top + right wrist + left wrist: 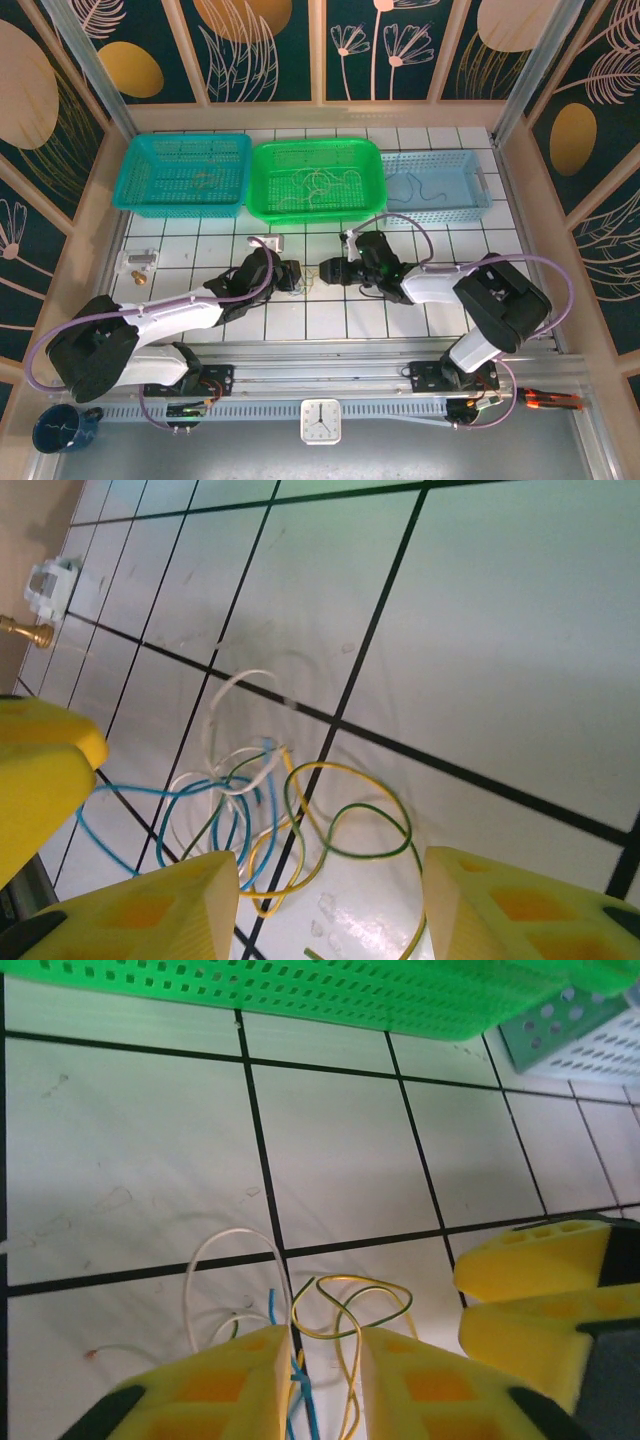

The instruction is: Untangle the cables

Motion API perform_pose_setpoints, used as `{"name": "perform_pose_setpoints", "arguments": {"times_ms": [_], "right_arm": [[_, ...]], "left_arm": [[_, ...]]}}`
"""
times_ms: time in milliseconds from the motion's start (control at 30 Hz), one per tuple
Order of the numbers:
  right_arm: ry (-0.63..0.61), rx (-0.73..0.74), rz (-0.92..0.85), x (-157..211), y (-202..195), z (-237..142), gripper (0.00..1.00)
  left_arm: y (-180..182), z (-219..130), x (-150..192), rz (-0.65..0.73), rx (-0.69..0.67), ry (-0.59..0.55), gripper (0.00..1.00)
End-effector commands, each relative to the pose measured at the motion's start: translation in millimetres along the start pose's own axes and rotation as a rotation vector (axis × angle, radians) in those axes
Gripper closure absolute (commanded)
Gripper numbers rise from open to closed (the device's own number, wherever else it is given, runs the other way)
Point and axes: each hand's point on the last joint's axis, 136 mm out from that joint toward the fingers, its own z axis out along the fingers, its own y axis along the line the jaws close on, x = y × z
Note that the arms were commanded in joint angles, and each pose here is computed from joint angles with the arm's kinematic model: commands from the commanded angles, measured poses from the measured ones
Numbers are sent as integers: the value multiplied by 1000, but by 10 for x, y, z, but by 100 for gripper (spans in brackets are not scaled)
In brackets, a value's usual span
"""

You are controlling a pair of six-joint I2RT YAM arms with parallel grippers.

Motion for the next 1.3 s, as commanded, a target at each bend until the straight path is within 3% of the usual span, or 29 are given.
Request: {"name": "perform_pose_setpoints", "arguments": {"times_ms": [0,267,367,400,433,1033,1267], "right_arm": [[-4,56,-64,45,-5,-52,48],[24,131,-126,166,-54,-6,48],[32,142,-134,198,-66,19,49],[32,143,-136,201,-64,27,49],[32,144,-137,205,-67,35,49],[49,160,-161,183,-61,177,53],[56,159,-160,186,-43,228,59]], "left_arm": [[1,6,-5,4,-3,-13,64],[-29,-58,-99,-6,-1,-42,29],[-45,-77,-143,-2,-5,-52,13],[-53,-83,-160,2,-7,-54,4],[-62,-82,-174,5,-8,-55,1],[-29,-179,-583,82,-116,-199,1],[-79,-153,-679,151,-136,-213,1]]}}
